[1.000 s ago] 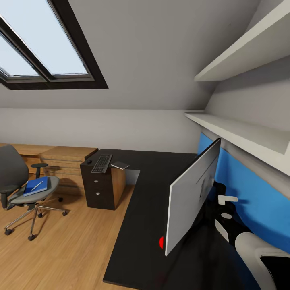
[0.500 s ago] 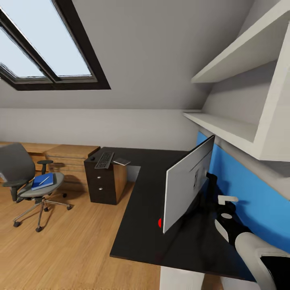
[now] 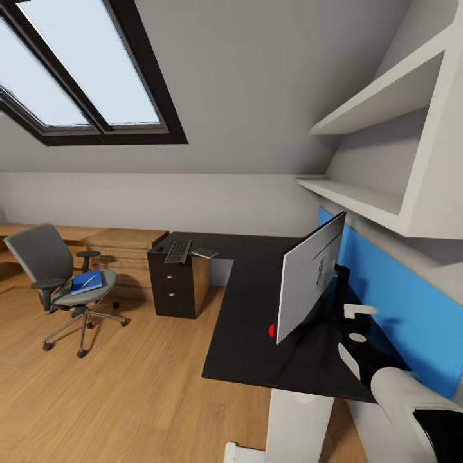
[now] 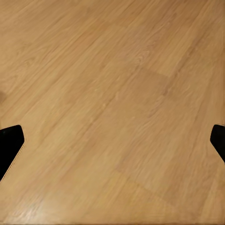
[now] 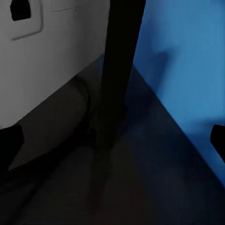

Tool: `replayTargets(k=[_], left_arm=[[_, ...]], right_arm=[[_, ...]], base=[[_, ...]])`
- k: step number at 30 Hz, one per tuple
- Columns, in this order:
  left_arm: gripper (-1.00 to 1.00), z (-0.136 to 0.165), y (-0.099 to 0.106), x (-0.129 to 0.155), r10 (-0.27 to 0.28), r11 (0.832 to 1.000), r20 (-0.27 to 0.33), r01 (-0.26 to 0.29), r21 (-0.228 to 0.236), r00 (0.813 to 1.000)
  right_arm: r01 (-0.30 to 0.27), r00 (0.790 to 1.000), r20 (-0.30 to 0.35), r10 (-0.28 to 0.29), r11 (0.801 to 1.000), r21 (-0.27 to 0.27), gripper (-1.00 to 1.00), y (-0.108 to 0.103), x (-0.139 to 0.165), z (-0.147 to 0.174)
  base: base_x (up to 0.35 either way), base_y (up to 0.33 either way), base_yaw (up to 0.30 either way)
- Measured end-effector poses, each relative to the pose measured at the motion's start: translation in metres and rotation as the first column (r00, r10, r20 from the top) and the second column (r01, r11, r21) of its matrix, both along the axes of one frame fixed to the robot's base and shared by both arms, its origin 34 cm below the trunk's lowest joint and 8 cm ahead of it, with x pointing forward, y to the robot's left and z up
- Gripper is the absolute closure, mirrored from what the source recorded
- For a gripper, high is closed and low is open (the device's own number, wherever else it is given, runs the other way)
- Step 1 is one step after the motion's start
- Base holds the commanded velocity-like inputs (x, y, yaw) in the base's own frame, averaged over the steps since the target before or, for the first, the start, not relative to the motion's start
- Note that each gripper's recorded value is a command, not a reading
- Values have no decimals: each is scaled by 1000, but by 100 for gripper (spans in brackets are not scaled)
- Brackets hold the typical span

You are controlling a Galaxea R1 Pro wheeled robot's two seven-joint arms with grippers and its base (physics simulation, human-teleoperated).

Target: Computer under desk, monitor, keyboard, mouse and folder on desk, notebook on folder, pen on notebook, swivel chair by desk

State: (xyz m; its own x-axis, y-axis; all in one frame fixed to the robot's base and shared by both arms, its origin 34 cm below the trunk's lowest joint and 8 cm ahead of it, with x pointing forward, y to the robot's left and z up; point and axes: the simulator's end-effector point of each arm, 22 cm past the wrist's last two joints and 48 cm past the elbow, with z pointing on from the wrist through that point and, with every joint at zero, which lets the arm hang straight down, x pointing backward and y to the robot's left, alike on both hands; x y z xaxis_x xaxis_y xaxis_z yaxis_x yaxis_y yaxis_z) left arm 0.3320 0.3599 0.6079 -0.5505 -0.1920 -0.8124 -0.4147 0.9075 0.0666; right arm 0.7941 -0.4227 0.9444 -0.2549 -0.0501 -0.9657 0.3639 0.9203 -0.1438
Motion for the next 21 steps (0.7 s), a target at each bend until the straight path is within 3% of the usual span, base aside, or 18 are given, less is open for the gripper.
replayTargets(k=[3,4,7,17,21], left_arm=[[-100,0,0,0,0,1000,-1,0,0,1000],[-100,0,0,0,0,1000,0,0,0,1000],[-100,0,0,0,-1,1000,-1,1,-1,1000],[-100,0,-1,-1,1,1000,-2,-1,-2,1000],[-100,-1,-1,-1,0,1000,-2,0,-2,1000]], right_arm=[[-11,1000,25,11,1000,6,-100,10,7,14],[-26,998,53,26,1000,9,-100,21,14,37],[-30,998,53,29,999,20,-100,33,7,49],[65,995,76,-72,994,82,-100,44,-75,74],[24,998,62,-31,994,104,-100,86,-86,69]], base=[[-170,150,0],[-64,57,0],[-32,28,0],[-8,9,0],[-95,186,0]])
